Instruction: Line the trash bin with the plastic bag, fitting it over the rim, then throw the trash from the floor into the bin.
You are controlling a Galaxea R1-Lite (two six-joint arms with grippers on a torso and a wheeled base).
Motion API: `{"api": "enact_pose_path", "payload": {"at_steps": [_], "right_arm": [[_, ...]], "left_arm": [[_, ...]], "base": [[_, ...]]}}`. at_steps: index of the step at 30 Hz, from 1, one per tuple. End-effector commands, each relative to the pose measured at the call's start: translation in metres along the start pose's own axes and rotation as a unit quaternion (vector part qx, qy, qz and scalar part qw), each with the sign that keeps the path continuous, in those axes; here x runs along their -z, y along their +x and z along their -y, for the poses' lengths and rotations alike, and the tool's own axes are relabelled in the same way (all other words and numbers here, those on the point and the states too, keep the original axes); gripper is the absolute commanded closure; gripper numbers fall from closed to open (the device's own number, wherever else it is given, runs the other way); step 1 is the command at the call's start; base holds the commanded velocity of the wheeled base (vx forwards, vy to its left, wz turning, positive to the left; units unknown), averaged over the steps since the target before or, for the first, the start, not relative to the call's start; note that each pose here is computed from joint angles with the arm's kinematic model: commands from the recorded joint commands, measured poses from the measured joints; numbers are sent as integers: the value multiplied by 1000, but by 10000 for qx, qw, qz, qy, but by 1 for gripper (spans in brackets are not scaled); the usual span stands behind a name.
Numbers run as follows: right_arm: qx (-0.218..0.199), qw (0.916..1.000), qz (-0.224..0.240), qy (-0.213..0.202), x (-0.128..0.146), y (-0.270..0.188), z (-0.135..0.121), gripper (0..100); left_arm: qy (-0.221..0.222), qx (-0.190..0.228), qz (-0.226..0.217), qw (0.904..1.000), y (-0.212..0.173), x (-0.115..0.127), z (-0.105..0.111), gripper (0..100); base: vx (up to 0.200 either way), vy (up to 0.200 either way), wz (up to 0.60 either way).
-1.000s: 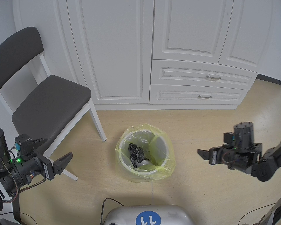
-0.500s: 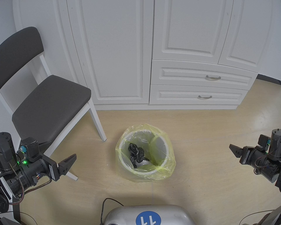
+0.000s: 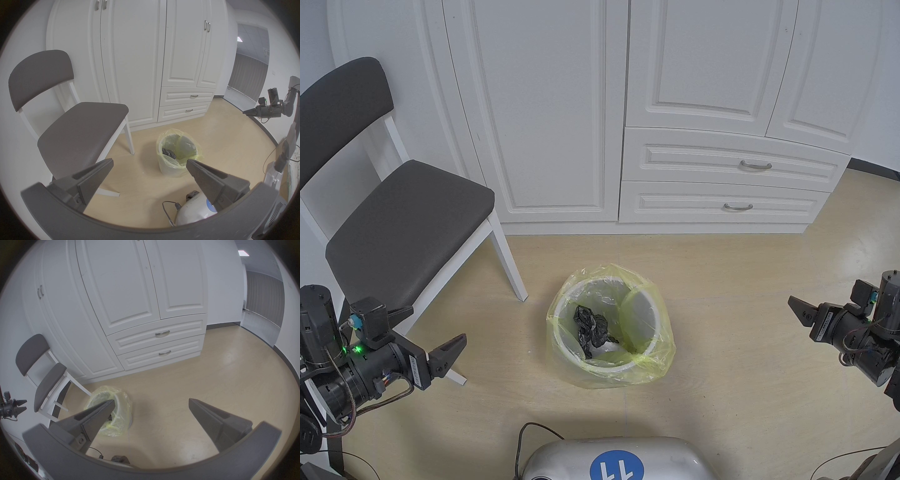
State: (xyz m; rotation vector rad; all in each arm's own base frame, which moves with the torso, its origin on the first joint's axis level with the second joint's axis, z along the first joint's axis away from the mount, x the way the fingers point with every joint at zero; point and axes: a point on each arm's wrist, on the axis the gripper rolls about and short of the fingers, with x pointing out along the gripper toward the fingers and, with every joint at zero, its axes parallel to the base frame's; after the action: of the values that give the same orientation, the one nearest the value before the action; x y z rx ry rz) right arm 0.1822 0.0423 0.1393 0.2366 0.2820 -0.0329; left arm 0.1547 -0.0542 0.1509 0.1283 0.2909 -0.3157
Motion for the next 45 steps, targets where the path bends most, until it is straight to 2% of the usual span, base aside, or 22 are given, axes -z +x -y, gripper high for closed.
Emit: {"api": "enact_pose_path", "payload": {"at_steps": [1,7,11,16,20,26,27,28,31,33,36,45], "right_arm": [[18,9998,-166,-62,9,13,-2,0],[-214,9996,-156,-130,17,33,-18,0],[-122,9998,60,-177,25,58,-43,0],[-54,9994,183,-304,37,89,-69,0],[-118,9989,-60,-453,49,106,-81,0],[-258,9959,-591,-637,88,162,-94,0],[-258,9959,-591,-637,88,162,-94,0],[-303,9952,-655,-658,102,185,-99,0],[-311,9947,-615,-759,117,221,-107,0],[-306,9948,-593,-773,118,232,-109,0],[-291,9951,-572,-748,124,272,-122,0],[-126,9924,-885,-844,151,306,-122,0]], "left_arm": [[4,5,-95,10000,3,3,0,0],[-67,35,-239,9997,9,6,2,0],[-96,37,-292,9995,12,6,2,0],[-311,3,-126,9994,15,3,1,0],[-358,-35,-74,9993,17,3,-1,0],[-361,-50,-67,9993,18,2,-1,0],[-361,-50,-67,9993,18,2,-1,0],[-346,-51,-44,9994,18,1,-1,0],[-355,-76,16,9993,16,-1,-3,0],[-357,-84,31,9993,16,-1,-3,0],[-336,-91,30,9994,15,-1,-3,0],[-336,-91,30,9994,15,-1,-3,0]], "base": [[0,0,0],[0,0,0],[0,0,0],[0,0,0],[0,0,0],[0,0,0],[0,0,0],[0,0,0],[0,0,0],[0,0,0],[0,0,0],[0,0,0]]}}
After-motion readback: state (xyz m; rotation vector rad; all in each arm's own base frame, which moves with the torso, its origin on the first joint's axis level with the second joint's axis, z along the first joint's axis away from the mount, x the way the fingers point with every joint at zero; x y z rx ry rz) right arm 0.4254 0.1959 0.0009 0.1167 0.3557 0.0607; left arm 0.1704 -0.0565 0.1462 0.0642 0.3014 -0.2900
